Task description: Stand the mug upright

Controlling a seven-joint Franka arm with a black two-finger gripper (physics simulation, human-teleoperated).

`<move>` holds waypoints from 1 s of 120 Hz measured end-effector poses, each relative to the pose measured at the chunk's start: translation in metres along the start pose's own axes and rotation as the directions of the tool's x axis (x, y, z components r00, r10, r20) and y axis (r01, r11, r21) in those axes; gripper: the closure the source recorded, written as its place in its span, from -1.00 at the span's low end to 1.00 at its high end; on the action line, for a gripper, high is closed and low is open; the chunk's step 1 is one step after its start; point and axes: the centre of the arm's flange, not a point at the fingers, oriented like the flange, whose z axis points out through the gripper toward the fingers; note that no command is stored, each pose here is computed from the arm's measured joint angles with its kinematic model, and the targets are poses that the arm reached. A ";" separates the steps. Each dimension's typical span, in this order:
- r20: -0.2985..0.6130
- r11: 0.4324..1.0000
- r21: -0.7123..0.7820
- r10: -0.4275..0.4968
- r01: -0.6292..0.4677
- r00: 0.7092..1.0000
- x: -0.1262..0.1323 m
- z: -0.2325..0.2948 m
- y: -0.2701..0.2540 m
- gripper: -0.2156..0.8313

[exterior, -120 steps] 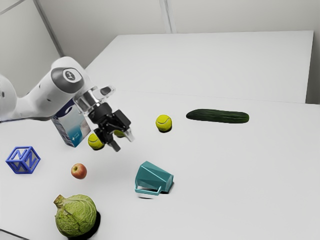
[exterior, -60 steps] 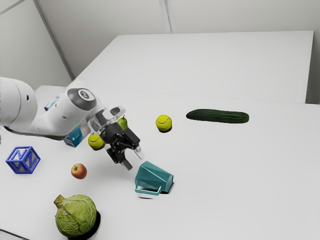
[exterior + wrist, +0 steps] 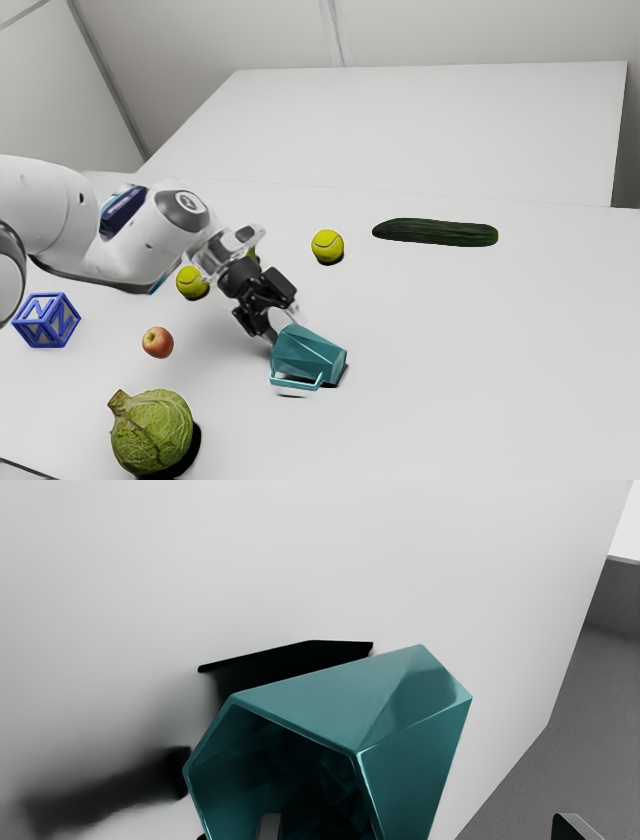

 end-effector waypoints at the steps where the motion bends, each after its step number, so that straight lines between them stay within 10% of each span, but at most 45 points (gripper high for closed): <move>1: 0.000 1.000 -0.001 0.001 -0.001 1.000 0.000 0.001 0.000 -0.55; 23: -0.002 1.000 -0.020 0.016 -0.016 1.000 -0.002 0.016 0.011 -0.39; 63: -0.059 1.000 -0.010 0.026 -0.027 0.998 -0.007 0.009 0.029 0.67; 120: -0.101 0.997 0.047 0.065 -0.060 0.993 -0.003 -0.020 0.063 0.89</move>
